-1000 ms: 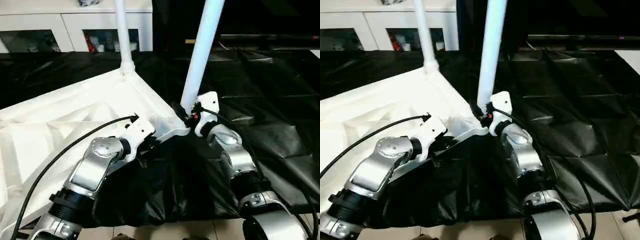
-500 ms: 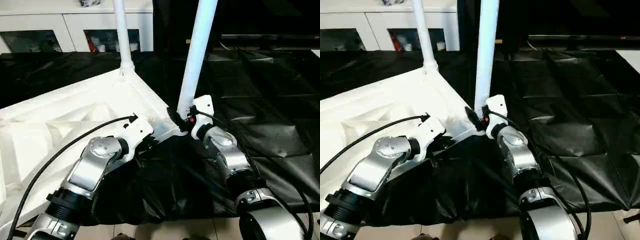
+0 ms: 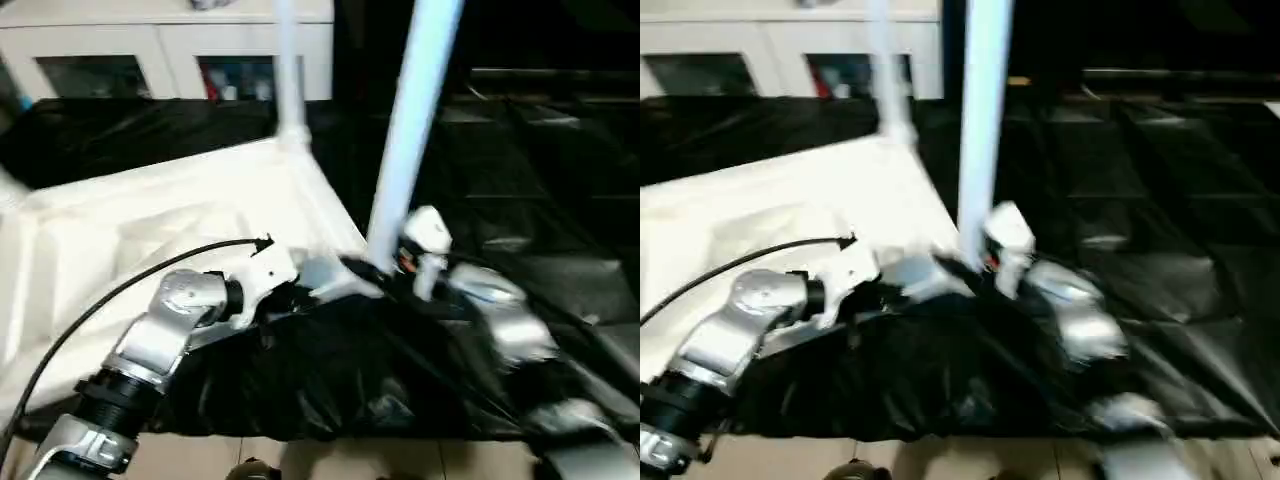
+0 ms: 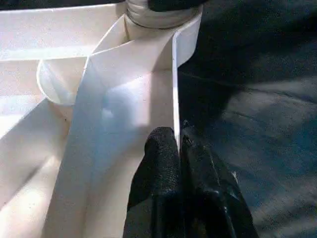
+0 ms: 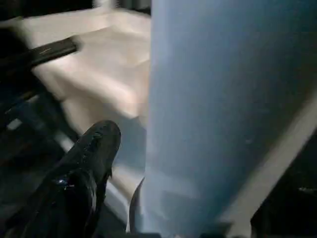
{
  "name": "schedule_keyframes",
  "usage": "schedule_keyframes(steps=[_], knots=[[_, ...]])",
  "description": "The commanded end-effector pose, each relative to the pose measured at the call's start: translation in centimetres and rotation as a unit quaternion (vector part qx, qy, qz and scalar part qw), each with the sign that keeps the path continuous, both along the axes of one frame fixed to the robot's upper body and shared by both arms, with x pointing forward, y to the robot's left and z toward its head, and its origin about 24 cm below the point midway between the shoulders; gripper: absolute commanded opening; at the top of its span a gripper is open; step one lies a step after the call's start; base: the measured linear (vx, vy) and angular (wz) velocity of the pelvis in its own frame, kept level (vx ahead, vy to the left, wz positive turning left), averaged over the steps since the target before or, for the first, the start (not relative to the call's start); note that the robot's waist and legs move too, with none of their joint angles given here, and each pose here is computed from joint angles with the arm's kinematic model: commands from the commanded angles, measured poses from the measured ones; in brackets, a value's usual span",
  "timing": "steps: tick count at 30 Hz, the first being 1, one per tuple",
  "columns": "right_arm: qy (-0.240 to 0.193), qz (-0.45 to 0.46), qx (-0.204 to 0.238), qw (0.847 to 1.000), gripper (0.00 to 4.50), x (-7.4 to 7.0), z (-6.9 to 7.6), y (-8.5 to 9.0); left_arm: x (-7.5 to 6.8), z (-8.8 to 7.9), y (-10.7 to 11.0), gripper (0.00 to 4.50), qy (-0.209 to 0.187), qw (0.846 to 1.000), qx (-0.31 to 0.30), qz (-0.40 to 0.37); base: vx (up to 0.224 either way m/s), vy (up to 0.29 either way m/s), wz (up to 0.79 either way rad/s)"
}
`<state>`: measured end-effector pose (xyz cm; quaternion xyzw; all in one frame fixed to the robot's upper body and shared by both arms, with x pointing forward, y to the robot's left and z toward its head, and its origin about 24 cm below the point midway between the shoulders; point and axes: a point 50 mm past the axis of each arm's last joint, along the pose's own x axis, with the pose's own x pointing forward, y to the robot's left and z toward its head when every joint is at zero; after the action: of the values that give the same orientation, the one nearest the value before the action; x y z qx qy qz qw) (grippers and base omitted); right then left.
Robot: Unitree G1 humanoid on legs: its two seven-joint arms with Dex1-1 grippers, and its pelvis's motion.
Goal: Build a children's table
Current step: Rotate leg to tighten
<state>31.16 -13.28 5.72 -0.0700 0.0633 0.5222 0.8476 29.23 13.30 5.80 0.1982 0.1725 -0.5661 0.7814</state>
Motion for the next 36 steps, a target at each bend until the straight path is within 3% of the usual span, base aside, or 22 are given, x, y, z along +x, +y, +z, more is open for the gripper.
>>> schedule_keyframes(steps=[1, 5, 8, 18, 24, 30, 33, 36], knots=[[0.047, 0.085, -0.02, 0.995, 3.72, -1.7, -1.3, 1.1, 0.6, 2.3, -1.3, 0.0, -0.041, 0.997, -0.039, -0.046, 0.0, 0.0, 0.0], [0.066, 0.129, -0.042, 0.989, 3.72, -2.6, -1.3, 0.1, 0.5, 2.0, -0.8, 0.0, -0.027, 0.997, -0.036, -0.068, 0.0, 0.0, 0.0], [0.077, 0.159, -0.053, 0.983, 3.47, -3.1, -1.1, -0.4, 0.4, 1.7, -0.4, 0.0, -0.018, 0.996, -0.031, -0.086, 0.0, 0.0, 0.0], [0.101, 0.208, -0.083, 0.969, 2.73, -4.0, -1.1, -0.6, 0.4, 1.2, 0.1, 0.0, -0.003, 0.993, -0.019, -0.116, 0.0, 0.0, 0.0], [0.112, 0.208, -0.078, 0.969, 2.65, -4.5, -1.7, -0.5, 0.7, 1.2, 0.0, 0.0, 0.0, 0.994, -0.024, -0.108, 0.0, 0.0, 0.0], [0.115, 0.133, -0.039, 0.984, 2.63, -4.4, -2.6, -0.4, 1.4, 1.2, -0.9, 0.0, -0.014, 0.997, -0.049, -0.059, 0.0, 0.0, 0.0], [0.101, 0.032, -0.034, 0.994, 2.63, -3.2, -3.3, 0.0, 2.2, 1.2, -1.8, 0.0, -0.036, 0.998, -0.042, -0.019, 0.0, 0.0, 0.0], [0.106, -0.079, -0.016, 0.991, 2.62, -1.7, -3.9, 0.8, 2.9, 1.4, -3.2, 0.0, -0.044, 0.998, -0.045, 0.014, 0.0, 0.0, 0.0]])
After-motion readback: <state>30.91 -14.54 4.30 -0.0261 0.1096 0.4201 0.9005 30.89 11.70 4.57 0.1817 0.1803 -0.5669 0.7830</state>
